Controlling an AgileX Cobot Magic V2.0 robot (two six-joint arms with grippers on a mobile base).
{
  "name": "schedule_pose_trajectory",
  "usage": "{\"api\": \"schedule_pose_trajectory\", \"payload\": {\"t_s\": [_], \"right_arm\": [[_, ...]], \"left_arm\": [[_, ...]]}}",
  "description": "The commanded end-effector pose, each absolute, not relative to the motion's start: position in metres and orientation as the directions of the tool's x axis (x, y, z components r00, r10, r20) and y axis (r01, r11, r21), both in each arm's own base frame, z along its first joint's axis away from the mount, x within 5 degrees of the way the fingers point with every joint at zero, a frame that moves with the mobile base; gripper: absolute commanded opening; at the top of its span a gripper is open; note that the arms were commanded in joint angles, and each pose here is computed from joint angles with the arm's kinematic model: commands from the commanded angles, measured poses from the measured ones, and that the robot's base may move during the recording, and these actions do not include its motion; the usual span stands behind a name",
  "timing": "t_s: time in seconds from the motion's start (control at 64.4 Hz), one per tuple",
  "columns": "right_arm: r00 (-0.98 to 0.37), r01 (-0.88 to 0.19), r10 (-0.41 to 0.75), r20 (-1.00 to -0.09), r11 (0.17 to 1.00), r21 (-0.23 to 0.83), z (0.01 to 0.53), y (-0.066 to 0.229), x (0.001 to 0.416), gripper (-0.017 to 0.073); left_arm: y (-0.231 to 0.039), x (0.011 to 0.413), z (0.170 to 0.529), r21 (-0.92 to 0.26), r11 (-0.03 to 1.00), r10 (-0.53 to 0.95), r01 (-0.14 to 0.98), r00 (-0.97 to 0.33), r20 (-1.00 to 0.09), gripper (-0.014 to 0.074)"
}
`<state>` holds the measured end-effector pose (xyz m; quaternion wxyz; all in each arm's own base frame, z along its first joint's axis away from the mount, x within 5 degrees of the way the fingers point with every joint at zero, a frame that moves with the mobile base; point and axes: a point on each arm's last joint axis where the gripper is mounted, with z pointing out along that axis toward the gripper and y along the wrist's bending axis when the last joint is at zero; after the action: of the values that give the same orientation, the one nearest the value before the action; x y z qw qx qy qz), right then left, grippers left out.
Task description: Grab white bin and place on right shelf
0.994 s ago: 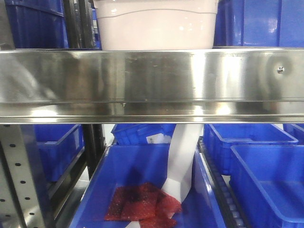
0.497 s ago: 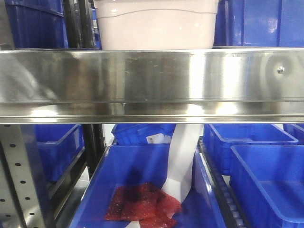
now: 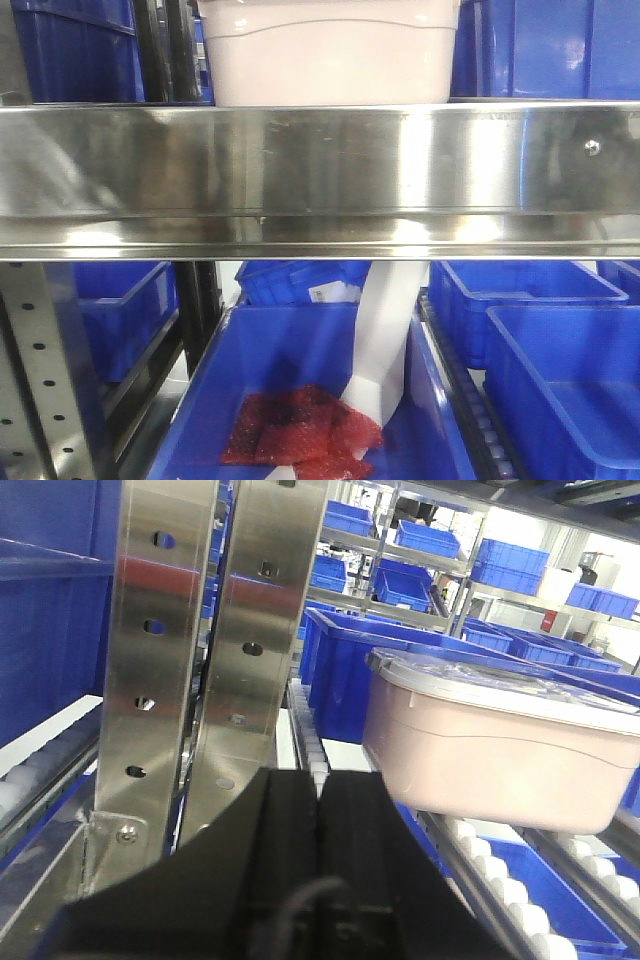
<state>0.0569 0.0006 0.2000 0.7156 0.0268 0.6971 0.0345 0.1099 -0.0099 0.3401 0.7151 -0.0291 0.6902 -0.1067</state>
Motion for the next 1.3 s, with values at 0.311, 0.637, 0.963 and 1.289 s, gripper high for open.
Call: {"api": "schedule_pose_trajectory", "payload": {"t_s": [0.311,0.637,0.963,1.289], "right_arm": [[0.136,-0.028,0.076,-0.988,0.997,0.073,0.210,0.001,0.055,0.0030],[0.136,-0.028,0.076,-0.988,0.997,0.073,0.210,0.001,0.055,0.0030],[0.136,-0.028,0.076,-0.988,0.997,0.073,0.210,0.001,0.055,0.0030],[0.135,-0.028,0.076,-0.988,0.997,0.073,0.210,0.001,0.055,0.0030]], "left_arm": [[-0.011,0.109,0.350,-0.197,0.972,-0.204,0.130,0.046,-0.978,-0.0118],[-0.015,0.108,0.349,-0.199,0.965,-0.206,0.172,0.023,-0.978,-0.0118],[-0.022,0.106,0.347,-0.210,0.949,-0.214,0.236,-0.011,-0.977,-0.0118],[-0.017,0.084,0.353,-0.083,0.976,-0.104,0.200,0.095,-0.990,-0.0118]]}}
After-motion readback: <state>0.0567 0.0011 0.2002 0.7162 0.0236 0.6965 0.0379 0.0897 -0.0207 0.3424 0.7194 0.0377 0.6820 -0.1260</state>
